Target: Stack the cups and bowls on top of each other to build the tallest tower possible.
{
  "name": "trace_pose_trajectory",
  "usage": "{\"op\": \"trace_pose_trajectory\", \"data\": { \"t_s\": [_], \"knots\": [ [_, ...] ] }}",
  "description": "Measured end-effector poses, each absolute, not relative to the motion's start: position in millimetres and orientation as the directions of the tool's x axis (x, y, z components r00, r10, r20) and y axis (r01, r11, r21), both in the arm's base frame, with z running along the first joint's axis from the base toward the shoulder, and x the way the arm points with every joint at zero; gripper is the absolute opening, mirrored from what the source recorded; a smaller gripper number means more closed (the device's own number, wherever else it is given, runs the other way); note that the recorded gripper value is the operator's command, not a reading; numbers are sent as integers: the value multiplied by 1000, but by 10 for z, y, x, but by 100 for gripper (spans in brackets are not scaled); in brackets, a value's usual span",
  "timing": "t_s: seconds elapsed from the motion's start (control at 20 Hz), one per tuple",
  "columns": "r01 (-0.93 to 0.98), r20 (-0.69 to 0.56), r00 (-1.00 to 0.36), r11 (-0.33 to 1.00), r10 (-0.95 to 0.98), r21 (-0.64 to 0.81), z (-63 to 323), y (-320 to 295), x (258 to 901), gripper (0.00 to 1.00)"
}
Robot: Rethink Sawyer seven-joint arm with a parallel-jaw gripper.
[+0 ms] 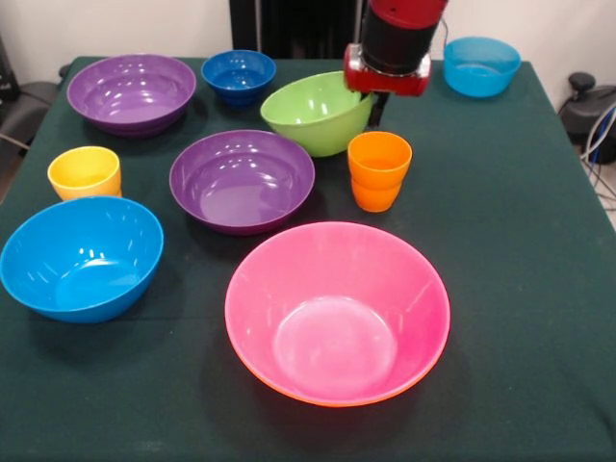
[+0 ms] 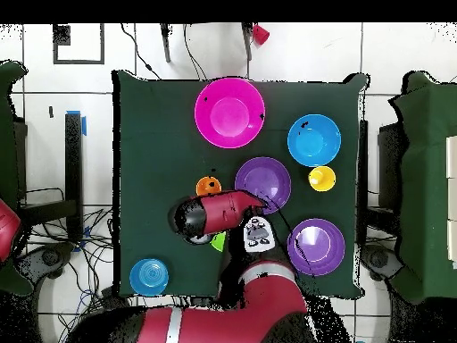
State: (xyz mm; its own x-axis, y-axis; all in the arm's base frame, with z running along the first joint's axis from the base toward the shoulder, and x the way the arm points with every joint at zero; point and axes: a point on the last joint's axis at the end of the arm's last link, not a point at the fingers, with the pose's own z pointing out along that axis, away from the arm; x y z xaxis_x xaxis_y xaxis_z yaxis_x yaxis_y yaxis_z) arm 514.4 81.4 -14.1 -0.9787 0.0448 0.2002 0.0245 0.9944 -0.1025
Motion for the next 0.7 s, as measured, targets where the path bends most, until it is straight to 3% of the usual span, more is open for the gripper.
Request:
{"op": "trace_pose_trajectory", "data": {
  "t_s": [0.7],
  "knots": [
    [-18,174,-985,991,5,-131,433,1105,5305,0]
  ]
}}
